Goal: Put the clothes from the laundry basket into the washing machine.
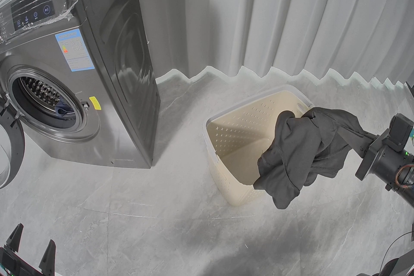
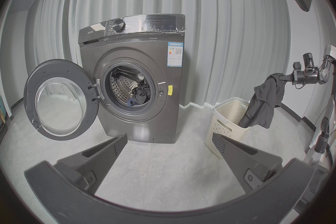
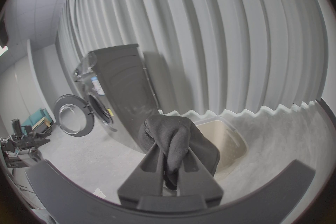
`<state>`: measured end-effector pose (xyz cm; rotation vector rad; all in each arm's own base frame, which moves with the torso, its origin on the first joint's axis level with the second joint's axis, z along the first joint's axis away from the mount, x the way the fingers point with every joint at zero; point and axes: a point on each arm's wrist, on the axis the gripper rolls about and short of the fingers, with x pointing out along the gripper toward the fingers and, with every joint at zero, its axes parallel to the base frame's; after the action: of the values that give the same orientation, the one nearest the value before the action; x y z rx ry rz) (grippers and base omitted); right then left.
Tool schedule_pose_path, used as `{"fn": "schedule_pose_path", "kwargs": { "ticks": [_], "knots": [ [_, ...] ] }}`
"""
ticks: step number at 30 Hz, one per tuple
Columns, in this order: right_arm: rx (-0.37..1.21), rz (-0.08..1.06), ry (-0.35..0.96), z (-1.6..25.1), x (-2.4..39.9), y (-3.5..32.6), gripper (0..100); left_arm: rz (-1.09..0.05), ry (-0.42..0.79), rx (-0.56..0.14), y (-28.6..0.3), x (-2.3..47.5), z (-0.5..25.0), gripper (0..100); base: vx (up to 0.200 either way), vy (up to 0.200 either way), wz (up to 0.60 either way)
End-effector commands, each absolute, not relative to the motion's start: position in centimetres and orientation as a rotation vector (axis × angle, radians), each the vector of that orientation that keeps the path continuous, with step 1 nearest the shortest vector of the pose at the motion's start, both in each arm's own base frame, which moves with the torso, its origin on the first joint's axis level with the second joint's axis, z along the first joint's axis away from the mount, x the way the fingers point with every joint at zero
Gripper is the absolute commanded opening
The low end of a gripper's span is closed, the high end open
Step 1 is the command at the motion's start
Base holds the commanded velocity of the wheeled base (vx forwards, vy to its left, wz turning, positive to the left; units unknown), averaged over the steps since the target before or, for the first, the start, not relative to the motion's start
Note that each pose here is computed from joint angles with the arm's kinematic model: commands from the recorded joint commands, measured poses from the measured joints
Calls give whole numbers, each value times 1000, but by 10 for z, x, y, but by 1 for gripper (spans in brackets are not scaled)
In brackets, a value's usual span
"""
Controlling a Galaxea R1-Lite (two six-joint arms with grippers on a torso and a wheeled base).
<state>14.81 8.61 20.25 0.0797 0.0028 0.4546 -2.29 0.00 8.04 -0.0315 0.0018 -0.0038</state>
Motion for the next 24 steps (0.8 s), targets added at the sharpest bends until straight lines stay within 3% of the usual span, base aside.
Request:
{"fn": "schedule_pose_path", "kwargs": {
  "ticks": [1,6,12,24],
  "knots": [
    [88,483,-15,206,142,88,0,-3,2,-31,0,-23,76,100,0,0,0],
    [88,498,-13,205,141,90,0,-3,2,-32,0,-23,76,100,0,0,0],
    [100,560,-29,208,136,97,0,-3,2,-32,0,-23,76,100,0,200,0],
    [101,571,-29,209,136,98,0,-2,2,-37,0,-23,76,100,0,200,0]
  ]
}}
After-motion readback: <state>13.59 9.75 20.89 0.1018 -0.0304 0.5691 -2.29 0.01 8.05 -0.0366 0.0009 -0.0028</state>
